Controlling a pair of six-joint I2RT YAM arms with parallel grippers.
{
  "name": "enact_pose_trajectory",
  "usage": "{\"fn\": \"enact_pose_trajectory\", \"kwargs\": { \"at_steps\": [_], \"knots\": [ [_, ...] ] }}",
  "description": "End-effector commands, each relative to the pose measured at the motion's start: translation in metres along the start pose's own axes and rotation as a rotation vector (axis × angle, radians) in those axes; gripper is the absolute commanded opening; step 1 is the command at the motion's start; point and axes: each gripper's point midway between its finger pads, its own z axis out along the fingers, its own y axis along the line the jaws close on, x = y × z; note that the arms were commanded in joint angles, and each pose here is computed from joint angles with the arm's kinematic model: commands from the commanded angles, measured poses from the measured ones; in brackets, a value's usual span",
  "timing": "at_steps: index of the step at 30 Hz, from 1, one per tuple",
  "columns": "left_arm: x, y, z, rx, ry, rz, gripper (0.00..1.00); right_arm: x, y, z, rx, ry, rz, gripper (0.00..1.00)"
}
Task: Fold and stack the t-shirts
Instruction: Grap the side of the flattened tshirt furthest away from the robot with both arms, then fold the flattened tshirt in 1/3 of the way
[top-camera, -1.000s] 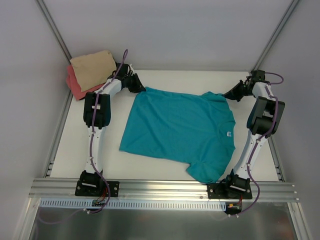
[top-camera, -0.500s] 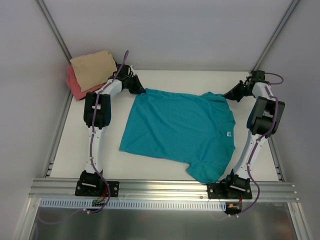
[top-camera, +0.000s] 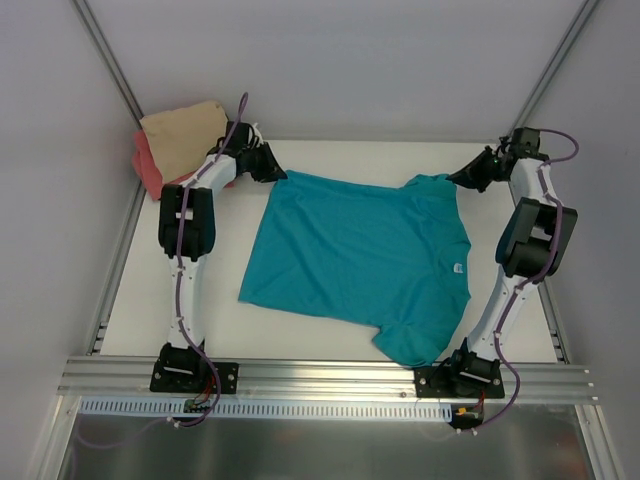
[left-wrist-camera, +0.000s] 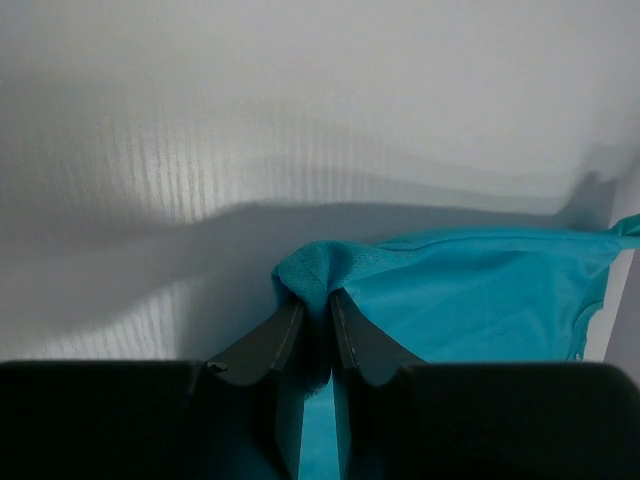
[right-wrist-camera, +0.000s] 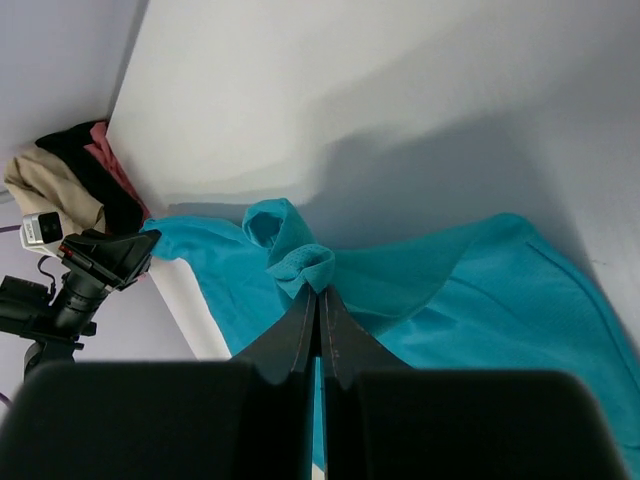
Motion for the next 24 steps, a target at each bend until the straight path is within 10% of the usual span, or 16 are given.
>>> {"fn": "enact_pose_trajectory", "kwargs": {
  "at_steps": [1,24],
  "knots": [
    [-0.025,-0.041,-0.047,0.059,-0.081,0.074,0.15,0.004,0.047,-0.043,-0.083,-0.053,-0.097,0.00],
    [0.053,-0.060,-0.096,0.091,-0.010,0.114,0.17,0.134,0.000,-0.089,-0.036,0.081,-0.120,0.01]
  ]
}}
